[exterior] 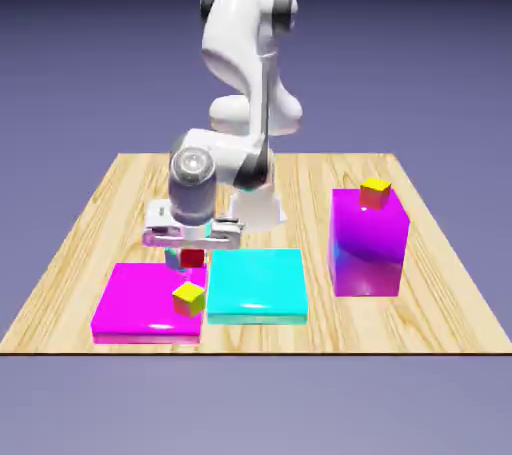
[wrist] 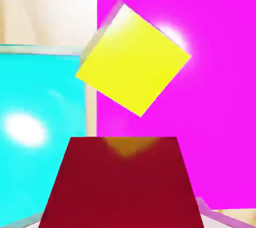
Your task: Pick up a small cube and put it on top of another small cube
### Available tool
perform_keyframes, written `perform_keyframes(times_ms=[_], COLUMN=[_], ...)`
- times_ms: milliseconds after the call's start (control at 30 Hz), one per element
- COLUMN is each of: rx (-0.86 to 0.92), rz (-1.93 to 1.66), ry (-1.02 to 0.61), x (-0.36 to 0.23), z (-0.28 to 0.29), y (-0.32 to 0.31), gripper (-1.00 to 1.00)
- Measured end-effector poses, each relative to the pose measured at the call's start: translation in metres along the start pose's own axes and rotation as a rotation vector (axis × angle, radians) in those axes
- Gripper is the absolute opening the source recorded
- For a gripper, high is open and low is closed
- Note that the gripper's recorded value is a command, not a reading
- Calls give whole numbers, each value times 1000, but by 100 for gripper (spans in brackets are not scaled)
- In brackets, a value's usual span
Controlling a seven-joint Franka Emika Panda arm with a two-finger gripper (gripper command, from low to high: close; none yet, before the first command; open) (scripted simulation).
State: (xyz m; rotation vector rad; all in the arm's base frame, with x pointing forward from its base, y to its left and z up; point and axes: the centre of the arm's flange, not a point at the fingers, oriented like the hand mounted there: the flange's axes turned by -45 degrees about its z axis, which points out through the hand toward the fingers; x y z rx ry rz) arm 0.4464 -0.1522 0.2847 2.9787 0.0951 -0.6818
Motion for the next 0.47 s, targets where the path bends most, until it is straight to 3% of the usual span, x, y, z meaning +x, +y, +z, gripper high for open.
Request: perform_keyframes(times_ms=[167,333,367,467], rx=[38,35,37,33], rz=[-84,-89,-86,-89], ry=[5,5,5,4], x=[-64,-54,-54,-55], z=[22,79,89,75], y=[19,14,15,15], gripper=[-100,-100,100,100])
